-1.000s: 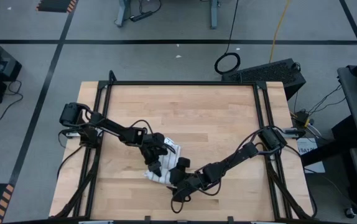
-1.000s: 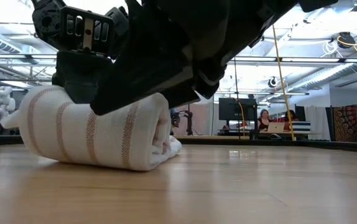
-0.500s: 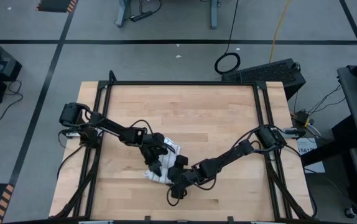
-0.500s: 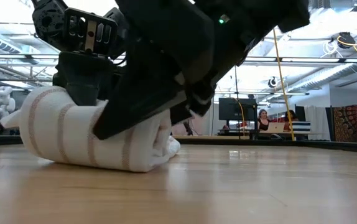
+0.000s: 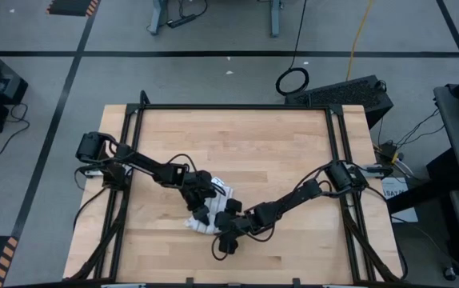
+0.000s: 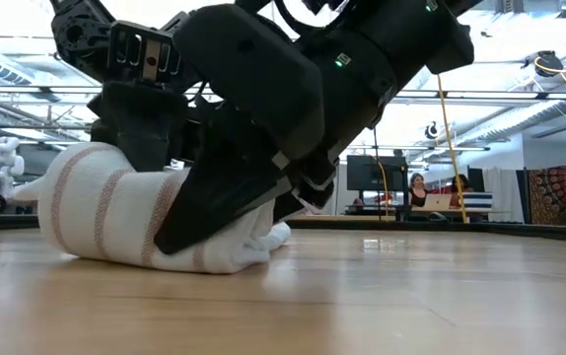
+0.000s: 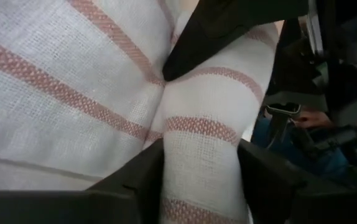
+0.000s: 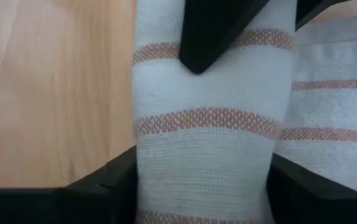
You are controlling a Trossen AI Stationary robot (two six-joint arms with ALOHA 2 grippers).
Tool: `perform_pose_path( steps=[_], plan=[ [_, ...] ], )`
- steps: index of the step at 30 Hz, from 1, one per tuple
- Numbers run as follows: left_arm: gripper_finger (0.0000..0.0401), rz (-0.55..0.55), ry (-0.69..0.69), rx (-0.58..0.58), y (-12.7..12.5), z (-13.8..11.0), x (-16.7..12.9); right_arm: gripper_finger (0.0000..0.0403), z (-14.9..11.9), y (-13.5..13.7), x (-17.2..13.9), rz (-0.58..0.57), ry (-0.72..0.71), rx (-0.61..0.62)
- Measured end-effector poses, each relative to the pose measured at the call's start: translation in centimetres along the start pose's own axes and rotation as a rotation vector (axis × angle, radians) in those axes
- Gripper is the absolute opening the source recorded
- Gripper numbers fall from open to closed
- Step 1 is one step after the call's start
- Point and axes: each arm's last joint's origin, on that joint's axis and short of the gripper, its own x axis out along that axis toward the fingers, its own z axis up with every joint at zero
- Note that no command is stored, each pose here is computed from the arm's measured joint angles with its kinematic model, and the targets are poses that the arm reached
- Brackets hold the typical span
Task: Roll towel into tight, uniform cylinder
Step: Roll the white brown kitchen towel
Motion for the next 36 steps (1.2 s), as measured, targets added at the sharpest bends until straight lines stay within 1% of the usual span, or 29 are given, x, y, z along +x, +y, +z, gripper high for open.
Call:
perform_pose_path(
  steps=[3, 5, 8, 11, 14, 16, 22, 25, 26, 28, 29, 31, 33, 36],
  plan=[
    [0.0219, -0.023, 0.028, -0.005, -0.1, -0.1, 0.0, 0.0197, 0.0, 0.0, 0.0, 0.001, -0.003, 0.000],
    [0.0235, -0.052, 0.057, -0.023, -0.1, 0.0, -0.1, 0.0176, 0.0, 0.0, 0.0, 0.002, -0.003, 0.001],
    [0.0241, -0.106, 0.094, -0.019, -0.4, 0.1, -0.8, 0.0153, 0.1, 0.0, 0.0, 0.002, -0.004, 0.017],
    [0.0242, -0.155, 0.100, 0.034, -0.8, 0.3, -1.9, 0.0138, 0.1, 0.0, 0.0, 0.003, -0.006, 0.040],
    [0.0242, -0.176, 0.058, 0.110, -1.4, 0.6, -3.5, 0.0131, 0.1, 0.0, 0.0, 0.001, -0.007, 0.054],
    [0.0242, -0.168, 0.027, 0.157, -1.5, 0.6, -4.9, 0.0130, 0.1, 0.0, 0.0, 0.001, -0.006, 0.065],
    [0.0242, -0.072, -0.056, 0.239, -1.9, -0.4, -9.0, 0.0130, 0.1, 0.0, 0.0, 0.001, -0.005, 0.074],
    [0.0242, -0.057, -0.123, 0.308, -3.1, -1.1, -10.6, 0.0130, 0.1, 0.0, 0.0, 0.001, -0.005, 0.075],
    [0.0242, -0.053, -0.146, 0.319, -3.6, -1.5, -10.9, 0.0130, 0.1, 0.0, 0.0, 0.001, -0.005, 0.074],
    [0.0242, -0.067, -0.147, 0.336, -4.8, -2.5, -11.0, 0.0130, 0.1, 0.0, 0.0, 0.000, -0.005, 0.073],
    [0.0242, -0.070, -0.144, 0.365, -5.4, -3.0, -10.9, 0.0130, 0.1, 0.0, 0.0, 0.001, -0.005, 0.072],
    [0.0242, -0.048, -0.142, 0.479, -6.3, -4.0, -10.3, 0.0130, 0.1, 0.0, 0.0, 0.000, -0.005, 0.072],
    [0.0242, -0.009, -0.152, 0.606, -7.2, -5.0, -9.6, 0.0130, 0.1, 0.0, 0.0, 0.000, -0.005, 0.069],
    [0.0242, 0.055, -0.200, 0.753, -8.4, -6.3, -8.3, 0.0130, 0.2, -0.2, 0.1, 0.012, 0.003, 0.069]
  ],
)
